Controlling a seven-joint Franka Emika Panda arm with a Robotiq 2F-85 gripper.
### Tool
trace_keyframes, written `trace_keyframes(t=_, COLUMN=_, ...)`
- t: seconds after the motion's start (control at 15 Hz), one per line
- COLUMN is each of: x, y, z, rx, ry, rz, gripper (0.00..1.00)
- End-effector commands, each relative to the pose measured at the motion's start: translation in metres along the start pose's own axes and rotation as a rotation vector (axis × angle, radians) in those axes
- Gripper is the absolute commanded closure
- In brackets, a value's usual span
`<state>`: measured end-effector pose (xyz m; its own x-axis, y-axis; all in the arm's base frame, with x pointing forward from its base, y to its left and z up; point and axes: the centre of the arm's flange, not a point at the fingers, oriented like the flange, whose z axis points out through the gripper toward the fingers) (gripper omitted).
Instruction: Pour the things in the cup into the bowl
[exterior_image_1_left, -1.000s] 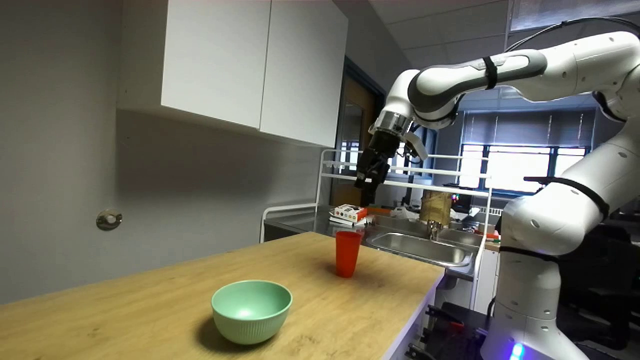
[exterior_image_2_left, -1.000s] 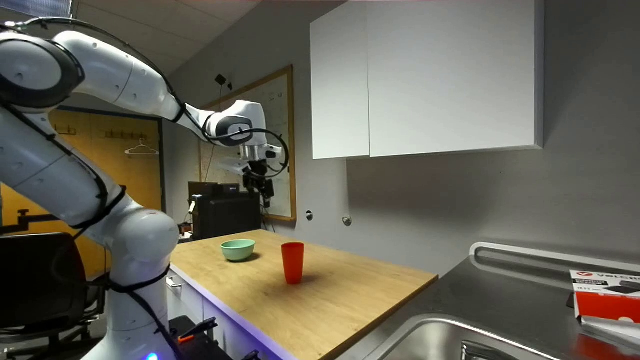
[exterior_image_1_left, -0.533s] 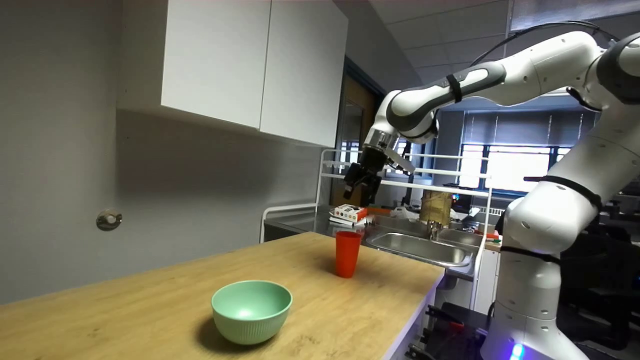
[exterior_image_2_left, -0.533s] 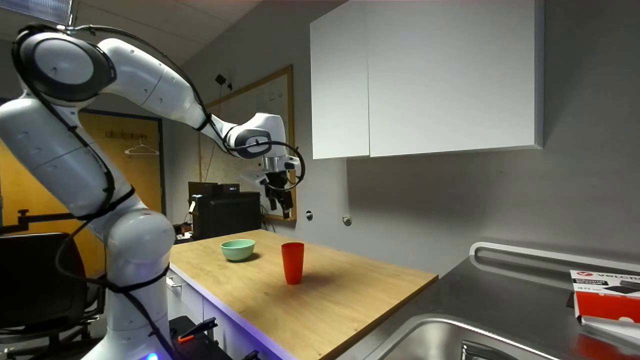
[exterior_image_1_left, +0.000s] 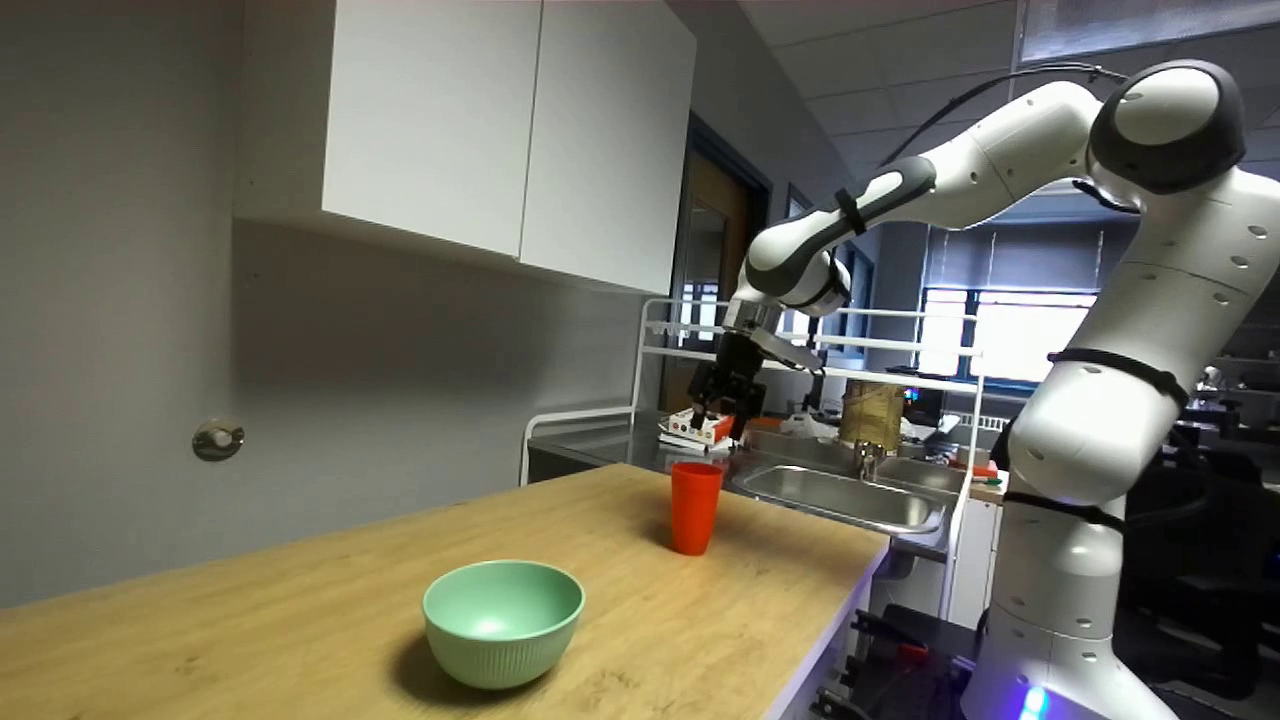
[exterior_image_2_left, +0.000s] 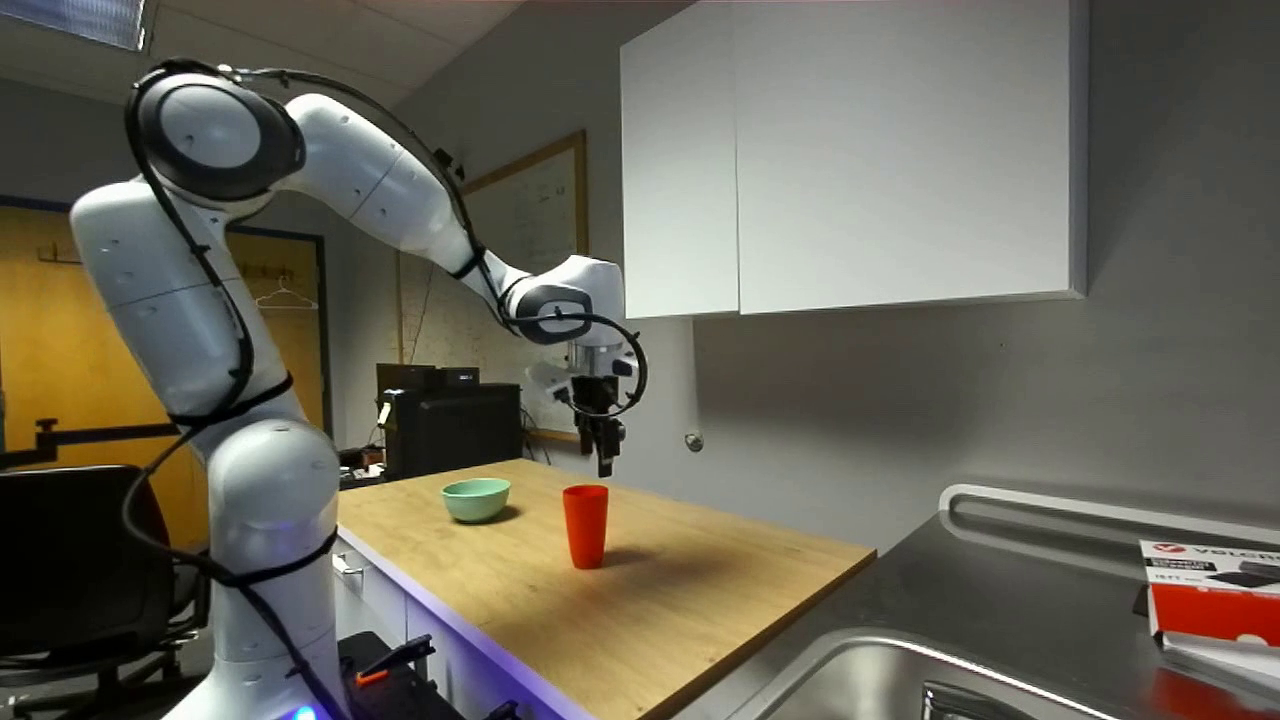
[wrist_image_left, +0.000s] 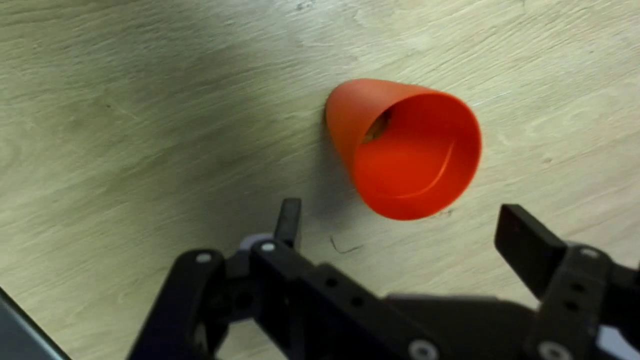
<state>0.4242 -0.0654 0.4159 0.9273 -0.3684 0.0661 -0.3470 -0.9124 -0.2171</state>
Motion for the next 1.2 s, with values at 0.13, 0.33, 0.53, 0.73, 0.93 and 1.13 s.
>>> trace_keyframes(t=0.13, x=0.032, y=0.022, z=0.032, rx=-0.027, ry=-0.085, rz=0.117, gripper=0.0)
trace_keyframes(t=0.33, x=0.037, y=0.029, z=0.051, rx=-0.04, ry=-0.129, rz=0.145, gripper=0.0)
trace_keyframes(t=0.53, x=0.041, y=0.029, z=0.064, rx=-0.055, ry=-0.147, rz=0.16, gripper=0.25)
trace_keyframes(t=0.73, x=0.043, y=0.03, z=0.069, rx=-0.064, ry=-0.156, rz=0.175, gripper=0.4)
trace_keyframes(t=0.93, x=0.045, y=0.028, z=0.069, rx=-0.067, ry=-0.155, rz=0.185, gripper=0.64)
trace_keyframes(t=1.13, x=0.044, y=0.022, z=0.066, rx=-0.074, ry=-0.141, rz=0.182, gripper=0.88)
